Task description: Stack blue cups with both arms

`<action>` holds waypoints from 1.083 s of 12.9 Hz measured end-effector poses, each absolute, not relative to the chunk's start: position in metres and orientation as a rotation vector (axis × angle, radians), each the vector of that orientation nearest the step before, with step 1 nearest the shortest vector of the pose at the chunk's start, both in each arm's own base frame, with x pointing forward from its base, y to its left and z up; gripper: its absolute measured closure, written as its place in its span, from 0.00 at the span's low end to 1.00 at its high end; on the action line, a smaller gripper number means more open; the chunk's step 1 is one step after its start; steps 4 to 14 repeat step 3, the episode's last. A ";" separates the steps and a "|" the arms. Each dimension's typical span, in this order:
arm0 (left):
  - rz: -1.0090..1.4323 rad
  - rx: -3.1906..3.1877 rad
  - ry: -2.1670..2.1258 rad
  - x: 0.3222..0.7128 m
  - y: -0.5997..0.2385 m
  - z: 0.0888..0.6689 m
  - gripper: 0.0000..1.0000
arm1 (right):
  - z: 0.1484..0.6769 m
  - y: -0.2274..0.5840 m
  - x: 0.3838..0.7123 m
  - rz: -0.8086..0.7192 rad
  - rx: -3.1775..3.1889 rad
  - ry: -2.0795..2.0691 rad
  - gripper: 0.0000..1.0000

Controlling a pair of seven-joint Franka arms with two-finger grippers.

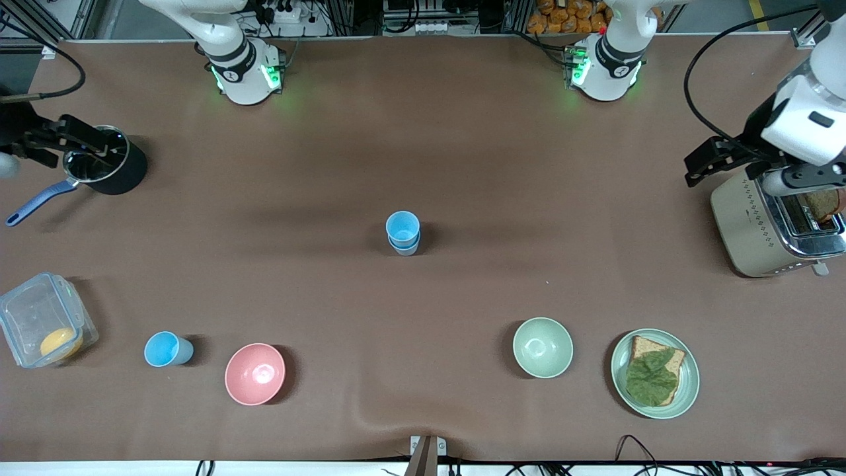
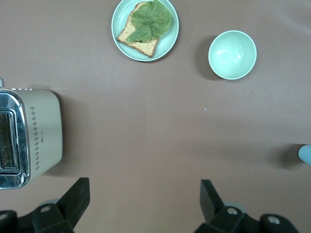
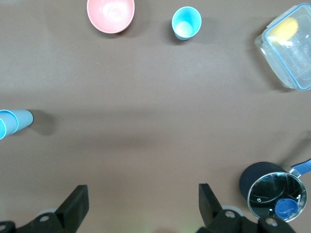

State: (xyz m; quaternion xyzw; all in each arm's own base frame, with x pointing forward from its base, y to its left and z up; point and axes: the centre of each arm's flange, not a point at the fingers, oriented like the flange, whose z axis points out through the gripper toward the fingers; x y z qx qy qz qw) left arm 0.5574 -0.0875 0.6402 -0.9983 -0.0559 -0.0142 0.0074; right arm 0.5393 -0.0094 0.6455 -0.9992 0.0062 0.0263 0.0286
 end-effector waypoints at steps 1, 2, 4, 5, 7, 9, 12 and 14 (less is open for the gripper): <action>-0.043 -3.122 -0.157 0.557 -0.082 0.641 0.00 | 0.646 -0.018 0.539 0.078 -3.083 0.044 0.00; -0.041 -3.122 -0.139 0.558 -0.076 0.641 0.00 | 0.646 -0.028 0.538 0.081 -3.082 0.072 0.00; -0.038 -3.121 -0.133 0.559 -0.070 0.641 0.00 | 0.646 -0.038 0.537 0.091 -3.079 0.100 0.00; -0.038 -3.121 -0.133 0.559 -0.070 0.641 0.00 | 0.646 -0.038 0.537 0.091 -3.079 0.100 0.00; -0.038 -3.121 -0.133 0.559 -0.070 0.641 0.00 | 0.646 -0.038 0.537 0.091 -3.079 0.100 0.00; -0.038 -3.121 -0.133 0.559 -0.070 0.641 0.00 | 0.646 -0.038 0.537 0.091 -3.079 0.100 0.00; -0.038 -3.121 -0.133 0.559 -0.070 0.641 0.00 | 0.646 -0.038 0.537 0.091 -3.079 0.100 0.00; -0.038 -3.121 -0.133 0.559 -0.070 0.641 0.00 | 0.646 -0.038 0.537 0.091 -3.079 0.100 0.00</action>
